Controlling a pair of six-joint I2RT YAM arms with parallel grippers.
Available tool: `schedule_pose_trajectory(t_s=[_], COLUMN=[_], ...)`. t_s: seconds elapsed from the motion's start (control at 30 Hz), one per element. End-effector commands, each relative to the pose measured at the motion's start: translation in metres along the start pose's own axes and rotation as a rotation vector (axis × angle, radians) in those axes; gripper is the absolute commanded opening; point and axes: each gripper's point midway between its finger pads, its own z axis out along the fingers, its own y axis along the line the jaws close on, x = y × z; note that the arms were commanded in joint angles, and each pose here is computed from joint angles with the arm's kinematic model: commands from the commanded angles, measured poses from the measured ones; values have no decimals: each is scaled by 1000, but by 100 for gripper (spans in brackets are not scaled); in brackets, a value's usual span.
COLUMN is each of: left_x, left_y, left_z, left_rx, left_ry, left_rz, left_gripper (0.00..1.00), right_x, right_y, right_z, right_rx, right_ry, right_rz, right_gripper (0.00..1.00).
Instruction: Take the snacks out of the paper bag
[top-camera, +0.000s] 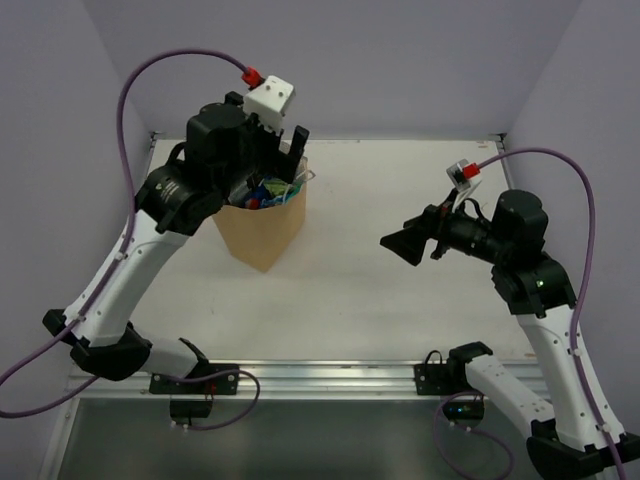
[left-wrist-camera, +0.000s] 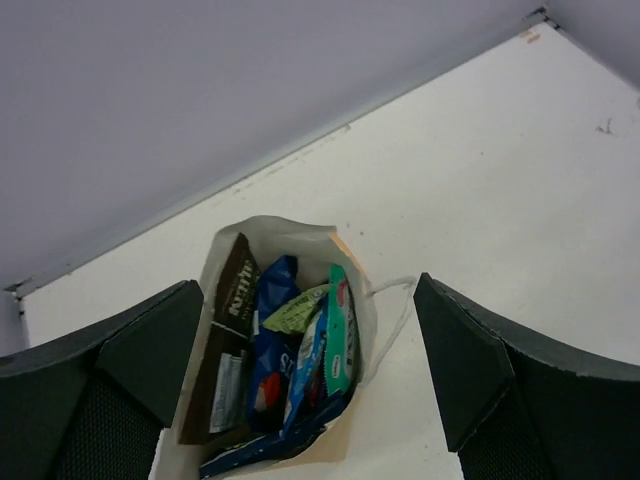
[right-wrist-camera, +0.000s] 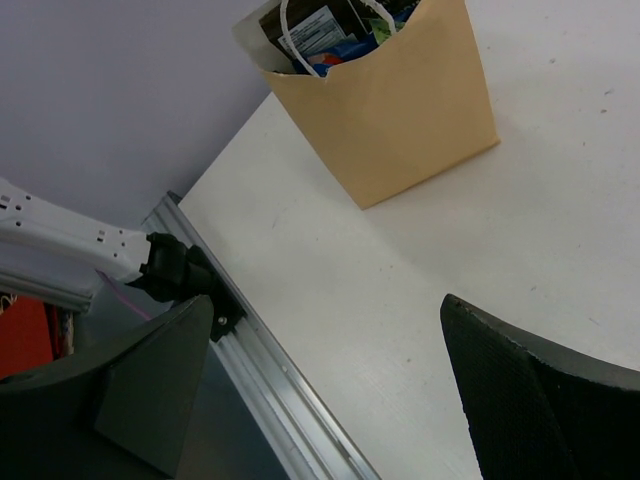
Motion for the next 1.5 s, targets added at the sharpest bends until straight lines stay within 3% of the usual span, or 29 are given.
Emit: schedule_pose_trajectory(t_s=[0.0, 0.17, 0.37, 0.53, 0.63, 0.97, 1.13, 1.37, 1.47], left_x=[-31, -2, 41, 56, 63, 33, 58, 54, 67], left_y=[43, 102, 139, 142, 147, 135, 135, 118, 114], left_z=[-42, -35, 2, 33, 40, 9, 2, -13, -12], left_rx=[-153, -255, -290, -210, -209, -153, -160, -87, -73], left_ry=[-110, -40, 86, 121, 139, 59, 139, 105, 143], left_rz=[4, 8, 46, 37, 44, 48, 61, 48, 30], left_gripper=[96, 87, 80, 76, 67, 72, 74, 75, 75], right_x=[-2, 3, 6, 9, 10, 19, 29, 27, 23], right_y=[9, 15, 17, 17, 17, 25, 29, 19, 14], right_z=[-4, -10, -13, -15, -18, -22, -21, -16, -15], right_rx=[-29, -49, -50, -43, -36, -77, -116, -73, -37], right_ry=[-31, -37, -38, -28, -29, -29, -18, -9, -4], right_rz=[-32, -38, -40, -35, -39, -40, -32, -8, -1], right_gripper=[99, 99, 99, 99, 99, 99, 99, 99, 99])
